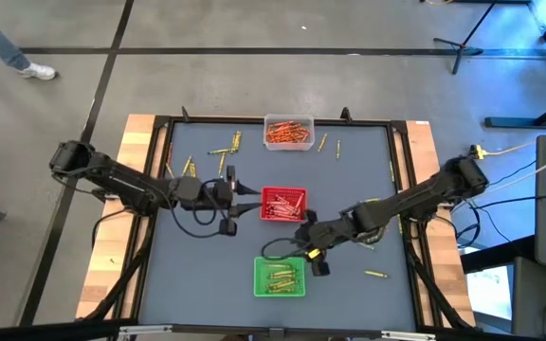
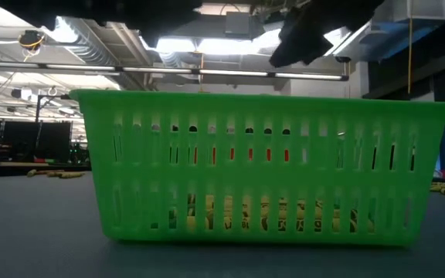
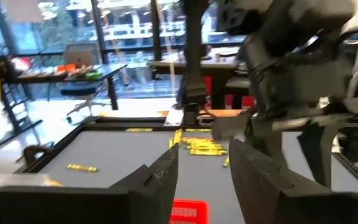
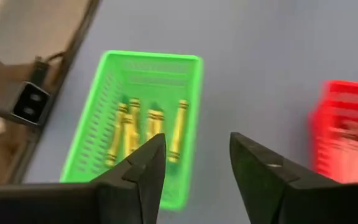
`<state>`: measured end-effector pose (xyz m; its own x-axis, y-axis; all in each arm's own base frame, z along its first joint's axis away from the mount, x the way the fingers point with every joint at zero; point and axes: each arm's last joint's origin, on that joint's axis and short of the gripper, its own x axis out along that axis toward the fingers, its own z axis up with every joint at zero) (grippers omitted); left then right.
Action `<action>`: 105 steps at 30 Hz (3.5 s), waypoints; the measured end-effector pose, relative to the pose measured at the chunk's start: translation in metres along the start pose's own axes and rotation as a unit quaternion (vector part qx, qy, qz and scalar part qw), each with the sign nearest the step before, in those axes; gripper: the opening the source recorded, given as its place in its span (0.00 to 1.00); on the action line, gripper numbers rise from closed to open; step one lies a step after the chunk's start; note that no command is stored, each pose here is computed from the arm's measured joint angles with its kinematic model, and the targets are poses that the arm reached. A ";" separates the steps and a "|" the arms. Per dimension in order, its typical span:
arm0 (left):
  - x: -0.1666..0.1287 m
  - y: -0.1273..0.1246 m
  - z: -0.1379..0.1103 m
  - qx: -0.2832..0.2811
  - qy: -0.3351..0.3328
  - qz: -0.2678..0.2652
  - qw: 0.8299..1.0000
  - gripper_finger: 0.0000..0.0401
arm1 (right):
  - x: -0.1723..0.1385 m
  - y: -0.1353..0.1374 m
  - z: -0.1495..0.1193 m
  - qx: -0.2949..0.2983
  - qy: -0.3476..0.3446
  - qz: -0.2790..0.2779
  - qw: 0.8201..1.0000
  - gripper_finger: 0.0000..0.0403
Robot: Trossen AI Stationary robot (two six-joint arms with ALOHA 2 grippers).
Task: Sort crayons
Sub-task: Put the yellow crayon into the green bin
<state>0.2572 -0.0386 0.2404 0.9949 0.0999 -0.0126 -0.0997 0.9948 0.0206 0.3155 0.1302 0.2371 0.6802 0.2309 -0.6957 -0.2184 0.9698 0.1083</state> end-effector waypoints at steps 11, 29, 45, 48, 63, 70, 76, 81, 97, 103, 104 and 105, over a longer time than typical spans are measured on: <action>0.015 0.028 0.007 -0.002 0.143 0.097 0.985 0.44 | -0.053 -0.019 -0.059 -0.002 -0.055 -0.076 0.996 0.42; -0.018 0.134 -0.002 -0.205 0.409 0.342 0.821 0.44 | -0.066 -0.068 -0.118 0.012 -0.087 -0.178 0.980 0.42; -0.025 0.217 -0.066 -0.260 0.524 0.344 0.735 0.44 | -0.072 -0.104 -0.117 0.037 -0.087 -0.245 0.965 0.42; -0.023 0.217 -0.073 -0.315 0.525 0.305 0.730 0.44 | -0.071 -0.104 -0.121 0.035 -0.063 -0.245 0.967 0.42; -0.009 0.214 -0.107 -0.344 0.549 0.345 0.679 0.44 | -0.071 -0.104 -0.119 0.036 -0.073 -0.245 0.966 0.42; -0.006 0.214 -0.114 -0.317 0.570 0.330 0.682 0.35 | -0.071 -0.104 -0.119 0.036 -0.072 -0.244 0.966 0.42; -0.006 0.211 -0.113 -0.325 0.574 0.311 0.684 0.20 | -0.071 -0.104 -0.119 0.036 -0.072 -0.244 0.966 0.42; -0.005 0.207 -0.109 -0.296 0.578 0.298 0.699 0.07 | -0.071 -0.104 -0.119 0.036 -0.072 -0.244 0.966 0.42; 0.003 0.137 -0.040 -0.194 0.514 0.191 0.814 0.02 | -0.071 -0.104 -0.120 0.036 -0.071 -0.244 0.967 0.42; 0.013 0.081 -0.012 -0.132 0.447 0.085 0.881 0.02 | -0.071 -0.104 -0.120 0.036 -0.071 -0.244 0.967 0.42; 0.015 0.072 -0.009 -0.125 0.435 0.068 0.889 0.02 | -0.071 -0.104 -0.120 0.036 -0.071 -0.244 0.966 0.42; 0.017 0.062 -0.006 -0.118 0.422 0.050 0.898 0.02 | -0.071 -0.104 -0.119 0.036 -0.071 -0.244 0.966 0.42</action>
<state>0.2679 0.0249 0.2351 0.6259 0.0700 -0.7767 -0.2878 0.9464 -0.1466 0.2063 0.0035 0.1905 0.7804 -0.2521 -0.5722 0.1985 0.9677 -0.1557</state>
